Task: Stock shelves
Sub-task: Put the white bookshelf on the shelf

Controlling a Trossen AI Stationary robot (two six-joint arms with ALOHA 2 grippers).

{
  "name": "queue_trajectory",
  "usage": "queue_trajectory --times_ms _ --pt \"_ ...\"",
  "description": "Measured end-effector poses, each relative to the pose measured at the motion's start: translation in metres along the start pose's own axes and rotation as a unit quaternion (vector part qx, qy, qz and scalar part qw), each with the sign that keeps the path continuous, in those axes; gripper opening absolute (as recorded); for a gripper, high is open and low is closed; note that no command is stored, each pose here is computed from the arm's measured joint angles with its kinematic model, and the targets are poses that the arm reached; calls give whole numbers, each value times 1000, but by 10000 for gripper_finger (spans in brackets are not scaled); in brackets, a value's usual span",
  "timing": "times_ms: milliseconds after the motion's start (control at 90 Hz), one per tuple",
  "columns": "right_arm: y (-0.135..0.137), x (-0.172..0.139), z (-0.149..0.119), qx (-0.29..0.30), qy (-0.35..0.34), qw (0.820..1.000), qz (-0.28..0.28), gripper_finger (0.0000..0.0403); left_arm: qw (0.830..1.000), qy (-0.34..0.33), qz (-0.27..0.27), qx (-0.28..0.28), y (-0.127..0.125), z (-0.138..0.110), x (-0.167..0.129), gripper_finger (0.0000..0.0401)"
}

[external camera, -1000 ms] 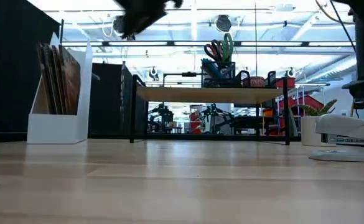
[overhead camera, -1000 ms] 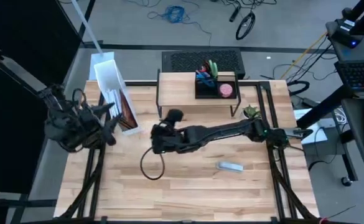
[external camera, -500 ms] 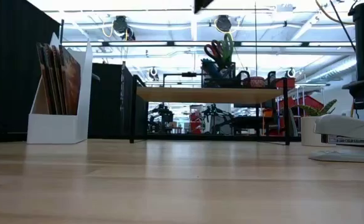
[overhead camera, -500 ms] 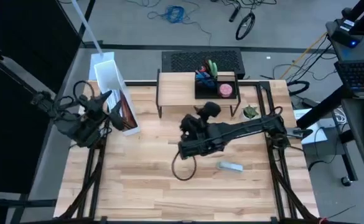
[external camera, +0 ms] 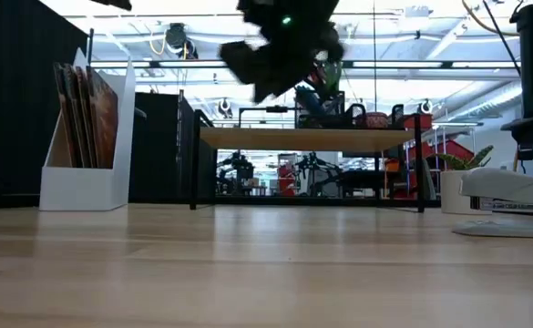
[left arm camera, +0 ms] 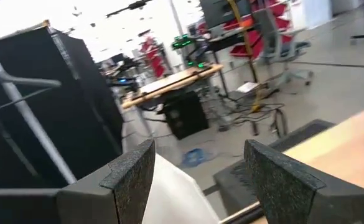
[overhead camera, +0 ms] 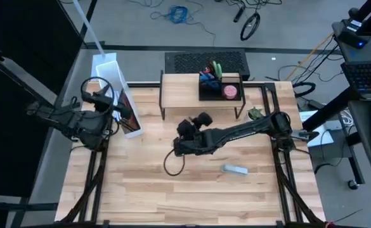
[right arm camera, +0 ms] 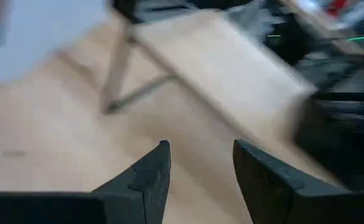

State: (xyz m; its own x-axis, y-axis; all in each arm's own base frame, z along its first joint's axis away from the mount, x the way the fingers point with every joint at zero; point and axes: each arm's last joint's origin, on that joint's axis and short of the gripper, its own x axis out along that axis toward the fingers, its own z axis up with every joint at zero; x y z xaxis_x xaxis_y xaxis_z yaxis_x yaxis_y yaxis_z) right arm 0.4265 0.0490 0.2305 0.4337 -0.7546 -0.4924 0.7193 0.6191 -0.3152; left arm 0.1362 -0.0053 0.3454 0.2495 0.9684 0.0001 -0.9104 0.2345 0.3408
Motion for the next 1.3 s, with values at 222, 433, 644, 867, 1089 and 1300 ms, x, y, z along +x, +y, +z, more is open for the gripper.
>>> queue_trajectory --times_ms 222,433,644,867,1089,1300 --pt "19 20 -8 40 -36 982 179 155 998 24 65 0 5 -2 18 233" --pt "23 21 -11 3 -33 968 249 155 997 28 4 -69 5 -4 40 233" --pt "27 15 -14 -42 -39 962 269 155 993 95 40 -52 9 -27 60 233" --pt "30 11 -17 -76 -40 959 271 155 973 200 2 -115 6 -56 53 233" --pt "30 10 -18 -100 -44 957 270 155 962 205 -64 -169 9 -41 45 233" --pt "30 10 -18 -101 -44 956 271 155 959 195 -107 -179 16 -20 36 233"
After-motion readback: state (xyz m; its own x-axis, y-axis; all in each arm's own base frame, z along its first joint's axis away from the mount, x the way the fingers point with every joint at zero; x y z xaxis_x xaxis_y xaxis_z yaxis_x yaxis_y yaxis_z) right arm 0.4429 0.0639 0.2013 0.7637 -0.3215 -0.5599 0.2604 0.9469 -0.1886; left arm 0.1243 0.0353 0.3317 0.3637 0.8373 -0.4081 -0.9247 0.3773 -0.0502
